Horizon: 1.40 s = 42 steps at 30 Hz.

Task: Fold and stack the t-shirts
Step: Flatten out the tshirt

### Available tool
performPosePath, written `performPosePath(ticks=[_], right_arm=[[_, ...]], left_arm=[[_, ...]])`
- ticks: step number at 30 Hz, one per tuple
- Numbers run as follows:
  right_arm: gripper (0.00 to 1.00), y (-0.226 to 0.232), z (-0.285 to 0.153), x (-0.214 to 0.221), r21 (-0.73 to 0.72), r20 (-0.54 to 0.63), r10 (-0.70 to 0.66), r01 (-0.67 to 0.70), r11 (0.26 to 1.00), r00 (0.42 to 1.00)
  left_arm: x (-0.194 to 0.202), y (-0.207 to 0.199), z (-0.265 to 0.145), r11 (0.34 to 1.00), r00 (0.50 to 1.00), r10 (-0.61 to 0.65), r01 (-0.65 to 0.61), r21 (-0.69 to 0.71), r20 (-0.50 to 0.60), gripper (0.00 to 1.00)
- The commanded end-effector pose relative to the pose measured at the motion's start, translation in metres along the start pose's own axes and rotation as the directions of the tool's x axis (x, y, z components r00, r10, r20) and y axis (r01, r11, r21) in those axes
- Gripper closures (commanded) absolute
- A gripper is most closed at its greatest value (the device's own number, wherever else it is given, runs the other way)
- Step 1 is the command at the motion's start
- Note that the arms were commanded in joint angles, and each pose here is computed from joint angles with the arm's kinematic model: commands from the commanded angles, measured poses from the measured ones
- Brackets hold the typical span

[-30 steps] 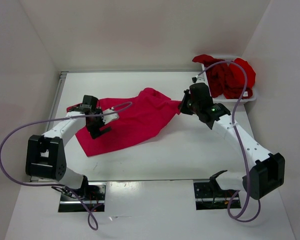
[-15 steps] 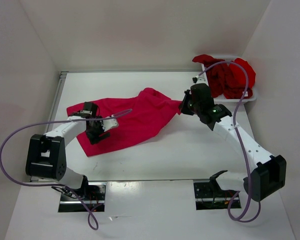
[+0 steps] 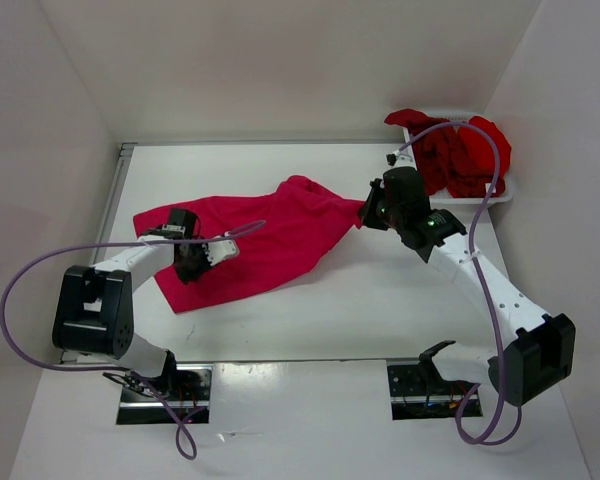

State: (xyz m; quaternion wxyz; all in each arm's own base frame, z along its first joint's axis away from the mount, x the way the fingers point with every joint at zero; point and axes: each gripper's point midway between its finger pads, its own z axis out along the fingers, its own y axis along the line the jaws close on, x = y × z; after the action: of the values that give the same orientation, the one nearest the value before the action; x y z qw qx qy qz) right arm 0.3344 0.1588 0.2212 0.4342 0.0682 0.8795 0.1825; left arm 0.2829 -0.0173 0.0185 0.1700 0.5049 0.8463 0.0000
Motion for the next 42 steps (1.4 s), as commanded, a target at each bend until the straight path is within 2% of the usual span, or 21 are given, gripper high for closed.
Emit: performPosePath(ticks=[1, 2, 4, 5, 6, 9, 11, 14, 16, 18, 23, 30, 35, 40, 42], right_arm=[[1.0, 0.005, -0.007, -0.011, -0.023, 0.049, -0.006, 0.007, 1.0, 0.999], [1.0, 0.005, -0.007, -0.011, -0.023, 0.049, -0.006, 0.007, 1.0, 0.999], [1.0, 0.005, -0.007, -0.011, -0.023, 0.049, -0.006, 0.007, 1.0, 0.999], [1.0, 0.005, -0.007, -0.011, -0.023, 0.049, -0.015, 0.016, 1.0, 0.999], [1.0, 0.005, -0.007, -0.011, -0.023, 0.049, -0.015, 0.016, 1.0, 0.999], [1.0, 0.005, -0.007, -0.011, -0.023, 0.049, -0.015, 0.016, 1.0, 0.999], [1.0, 0.005, -0.007, -0.011, -0.023, 0.049, -0.015, 0.016, 1.0, 0.999], [1.0, 0.005, -0.007, -0.011, -0.023, 0.049, -0.015, 0.016, 1.0, 0.999], [1.0, 0.005, -0.007, -0.011, -0.023, 0.049, -0.015, 0.016, 1.0, 0.999], [1.0, 0.002, -0.006, -0.008, -0.018, 0.042, -0.025, 0.026, 1.0, 0.999], [1.0, 0.005, -0.006, -0.006, -0.025, 0.038, -0.03, 0.031, 0.999, 0.999], [1.0, 0.006, -0.011, -0.005, -0.037, 0.042, -0.029, 0.031, 0.999, 0.999], [1.0, 0.006, -0.012, -0.003, -0.045, 0.037, -0.029, 0.031, 0.998, 0.999], [1.0, 0.007, -0.015, -0.005, -0.05, 0.045, -0.028, 0.031, 0.998, 0.999], [1.0, 0.007, -0.015, -0.005, -0.049, 0.046, -0.037, 0.04, 0.998, 0.998]], left_arm=[[-0.005, -0.008, 0.007, 0.999, 0.999, -0.007, 0.005, 0.04, 0.038, 0.75], [-0.007, -0.006, 0.006, 0.999, 0.999, -0.017, 0.016, 0.034, 0.043, 0.84], [-0.012, 0.0, 0.004, 0.999, 0.998, -0.033, 0.032, 0.015, 0.057, 0.85], [-0.018, 0.011, 0.002, 0.998, 0.996, -0.054, 0.056, -0.024, 0.069, 0.76], [-0.021, 0.015, 0.0, 0.998, 0.996, -0.052, 0.054, -0.033, 0.077, 0.39], [-0.035, 0.006, -0.008, 0.999, 0.991, -0.008, 0.002, 0.046, 0.131, 0.26], [-0.038, -0.013, -0.011, 0.99, 0.988, 0.037, -0.057, 0.13, 0.149, 0.23], [-0.041, -0.019, -0.009, 0.98, 0.983, 0.105, -0.127, 0.153, 0.148, 0.2], [-0.04, -0.022, -0.012, 0.97, 0.979, 0.155, -0.177, 0.166, 0.136, 0.2], [-0.047, -0.029, -0.014, 0.953, 0.966, 0.192, -0.225, 0.205, 0.171, 0.2], [-0.035, -0.053, -0.002, 0.913, 0.954, 0.28, -0.299, 0.278, 0.109, 0.23], [-0.042, -0.038, 0.012, 0.931, 0.957, 0.27, -0.288, 0.222, 0.111, 0.21], [-0.03, -0.039, 0.017, 0.935, 0.962, 0.267, -0.274, 0.224, 0.06, 0.21], [-0.013, -0.046, 0.016, 0.932, 0.971, 0.239, -0.237, 0.273, 0.027, 0.39], [-0.011, -0.053, 0.011, 0.926, 0.972, 0.233, -0.23, 0.3, 0.026, 0.68]])
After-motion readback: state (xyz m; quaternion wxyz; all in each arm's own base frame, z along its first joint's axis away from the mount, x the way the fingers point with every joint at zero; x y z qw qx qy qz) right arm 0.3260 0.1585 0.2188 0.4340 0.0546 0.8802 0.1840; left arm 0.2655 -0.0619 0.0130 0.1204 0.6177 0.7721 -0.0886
